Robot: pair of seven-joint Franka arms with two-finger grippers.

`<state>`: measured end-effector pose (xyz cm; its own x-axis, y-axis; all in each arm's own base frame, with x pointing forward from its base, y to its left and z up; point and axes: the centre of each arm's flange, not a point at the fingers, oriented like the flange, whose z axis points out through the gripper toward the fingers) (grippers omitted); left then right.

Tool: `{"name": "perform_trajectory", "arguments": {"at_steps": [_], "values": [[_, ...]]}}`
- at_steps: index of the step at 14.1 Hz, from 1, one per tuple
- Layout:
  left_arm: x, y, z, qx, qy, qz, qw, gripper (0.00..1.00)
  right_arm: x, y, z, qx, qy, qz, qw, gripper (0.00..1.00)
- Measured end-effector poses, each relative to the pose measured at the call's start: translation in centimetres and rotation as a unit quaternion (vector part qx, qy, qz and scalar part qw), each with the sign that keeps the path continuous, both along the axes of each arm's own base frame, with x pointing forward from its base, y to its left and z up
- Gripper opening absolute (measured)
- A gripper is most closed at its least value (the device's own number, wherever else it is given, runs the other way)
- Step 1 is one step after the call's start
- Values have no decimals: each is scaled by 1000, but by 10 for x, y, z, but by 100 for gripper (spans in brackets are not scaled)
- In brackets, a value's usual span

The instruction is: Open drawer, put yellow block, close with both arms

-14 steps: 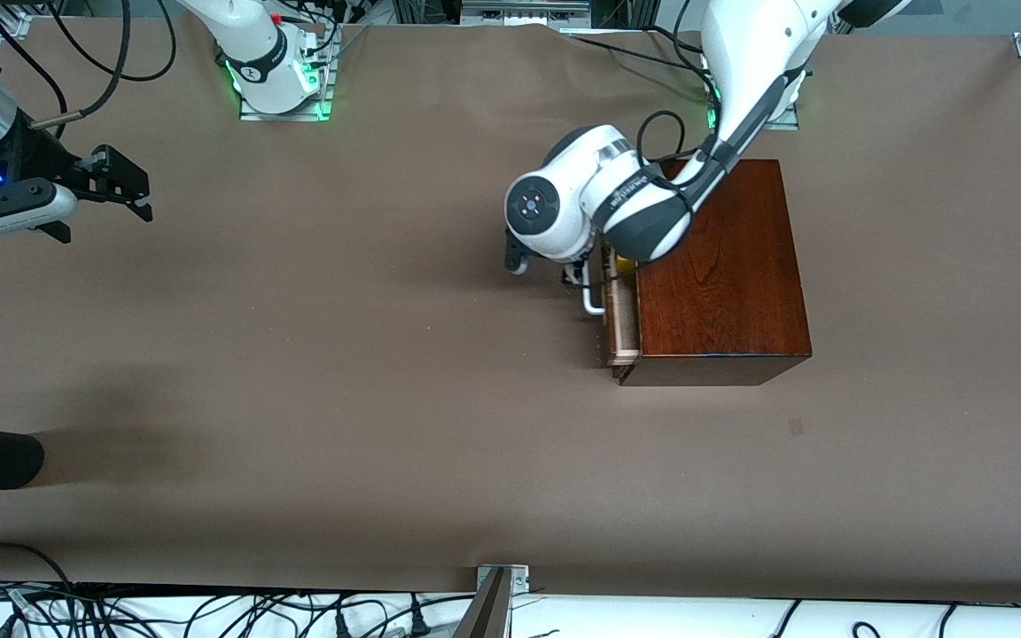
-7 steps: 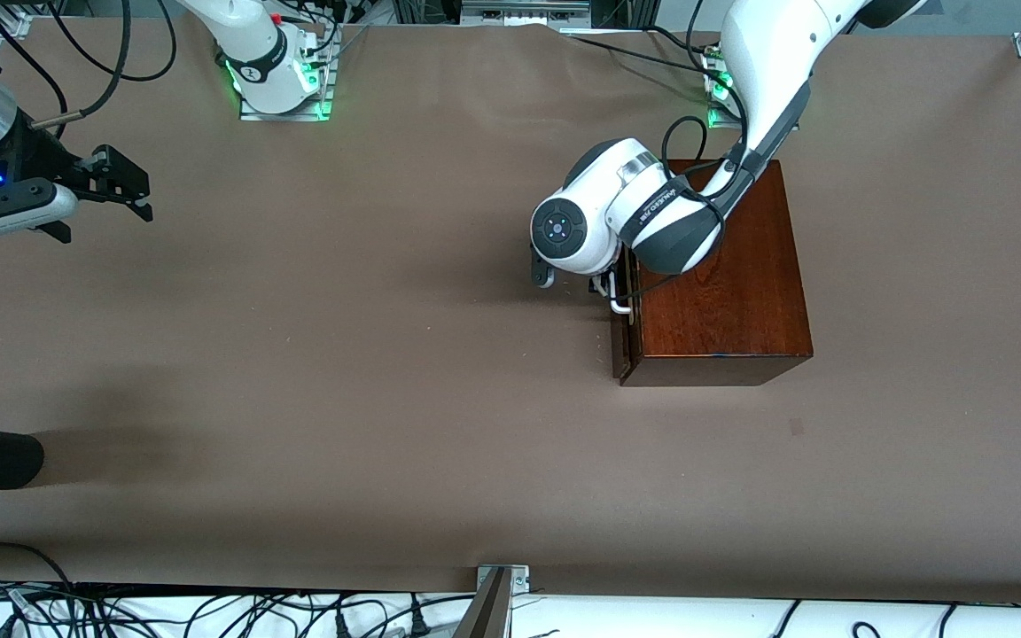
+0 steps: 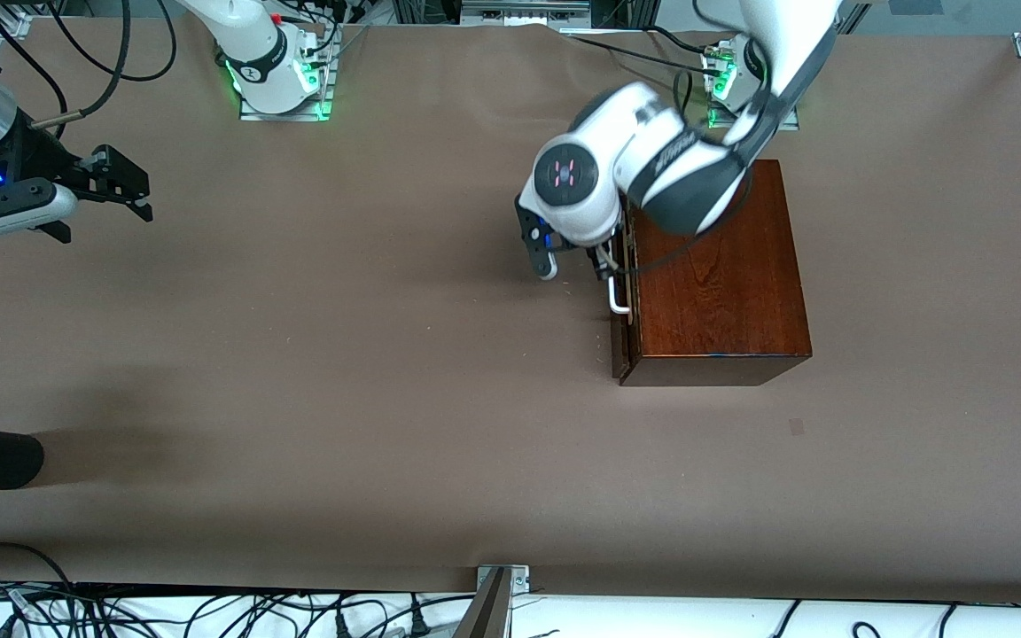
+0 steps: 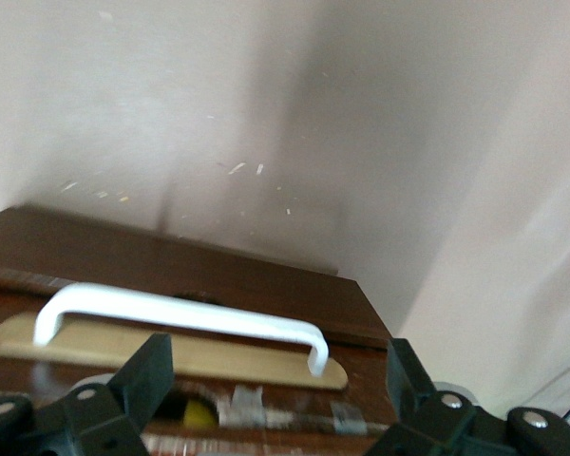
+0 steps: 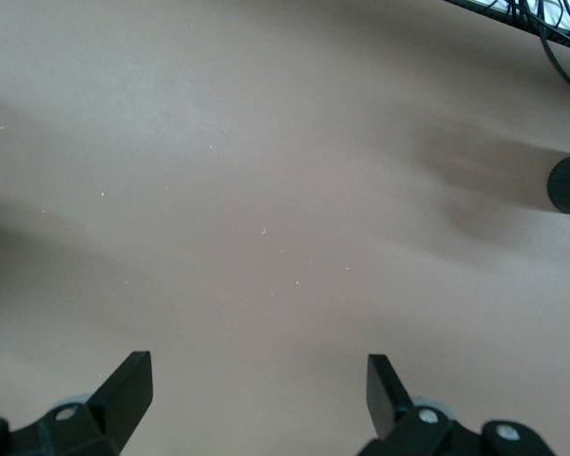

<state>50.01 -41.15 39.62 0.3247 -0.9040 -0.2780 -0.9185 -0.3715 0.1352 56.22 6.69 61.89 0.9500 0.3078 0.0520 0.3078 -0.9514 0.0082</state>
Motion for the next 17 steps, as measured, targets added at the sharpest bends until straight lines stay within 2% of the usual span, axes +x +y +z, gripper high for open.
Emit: {"name": "perform_trajectory", "arguments": {"at_steps": [3, 5, 8, 11, 14, 17], "values": [[6, 18, 64, 2, -68, 105, 992, 100, 0, 0, 0, 0, 0, 0, 1000, 100], [27, 61, 107, 2, -95, 167, 981, 100, 0, 0, 0, 0, 0, 0, 1000, 100], [70, 154, 163, 4, -111, 254, 961, 100, 0, 0, 0, 0, 0, 0, 1000, 100], [98, 229, 183, 0, -116, 328, 938, 100, 0, 0, 0, 0, 0, 0, 1000, 100], [112, 299, 194, -33, -123, 419, 899, 100, 0, 0, 0, 0, 0, 0, 1000, 100], [91, 355, 201, -19, -134, 500, 855, 100, 0, 0, 0, 0, 0, 0, 1000, 100]]}}
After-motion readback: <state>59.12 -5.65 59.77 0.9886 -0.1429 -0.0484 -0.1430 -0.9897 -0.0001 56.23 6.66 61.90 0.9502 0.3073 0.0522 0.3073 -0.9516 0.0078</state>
